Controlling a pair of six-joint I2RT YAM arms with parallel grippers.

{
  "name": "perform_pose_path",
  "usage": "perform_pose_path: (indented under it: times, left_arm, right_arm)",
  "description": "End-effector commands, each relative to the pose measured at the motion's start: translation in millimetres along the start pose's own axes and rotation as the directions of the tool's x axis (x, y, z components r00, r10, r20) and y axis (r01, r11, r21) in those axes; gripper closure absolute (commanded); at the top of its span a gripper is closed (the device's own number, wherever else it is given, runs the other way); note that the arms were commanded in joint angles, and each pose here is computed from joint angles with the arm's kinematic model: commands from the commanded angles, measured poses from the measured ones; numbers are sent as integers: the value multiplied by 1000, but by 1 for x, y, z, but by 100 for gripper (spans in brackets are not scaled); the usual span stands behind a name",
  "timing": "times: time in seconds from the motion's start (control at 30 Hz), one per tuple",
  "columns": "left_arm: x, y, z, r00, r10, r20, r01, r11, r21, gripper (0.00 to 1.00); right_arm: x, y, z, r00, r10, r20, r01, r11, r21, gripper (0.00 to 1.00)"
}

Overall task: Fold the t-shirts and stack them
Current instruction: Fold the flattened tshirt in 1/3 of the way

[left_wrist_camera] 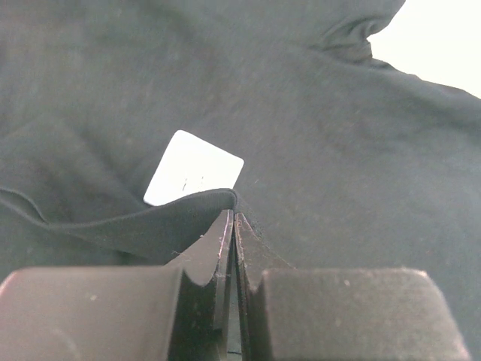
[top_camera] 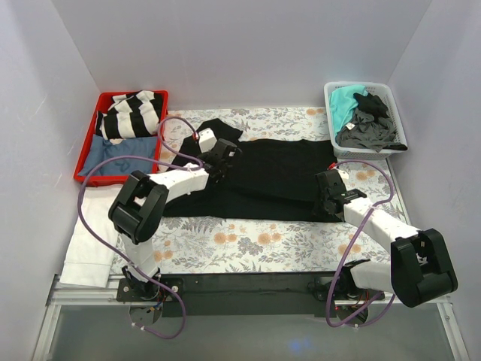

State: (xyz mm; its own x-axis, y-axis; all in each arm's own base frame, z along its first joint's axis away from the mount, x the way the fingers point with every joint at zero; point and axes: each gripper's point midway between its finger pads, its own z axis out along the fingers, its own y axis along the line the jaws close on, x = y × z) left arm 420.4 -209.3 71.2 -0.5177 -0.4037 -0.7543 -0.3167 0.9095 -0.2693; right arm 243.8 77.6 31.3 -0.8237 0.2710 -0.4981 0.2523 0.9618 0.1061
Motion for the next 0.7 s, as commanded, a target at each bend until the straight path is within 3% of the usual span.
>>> perform_pose_path:
  times: [0.0, 0.27, 0.43, 0.57, 0.6, 0.67]
  left_arm:
    - [-22, -13, 5, 996, 37, 80, -37, 999, 1, 100]
    - [-13, -29, 25, 981, 176, 83, -176, 984, -4, 100]
    - [-18, -18, 23, 982, 157, 101, -151, 986, -65, 99]
    - [-35, -7, 6, 983, 104, 150, -90, 991, -96, 78]
    - [-42, -4, -3, 982, 90, 167, -77, 994, -84, 68]
    - [-53, -2, -14, 978, 57, 203, -42, 996, -77, 60]
  right_arm:
    - [-21, 10, -5, 998, 5, 59, -4, 1000, -19, 73]
    - [-20, 9, -4, 999, 1, 54, 0, 1000, -13, 73]
    - [-20, 10, -4, 999, -1, 53, 2, 1000, -17, 73]
    - [-19, 11, -2, 999, -5, 46, 6, 1000, -22, 73]
    - [-19, 12, -2, 999, -8, 45, 9, 1000, -24, 73]
    - [-18, 12, -1, 999, -8, 43, 10, 1000, -27, 73]
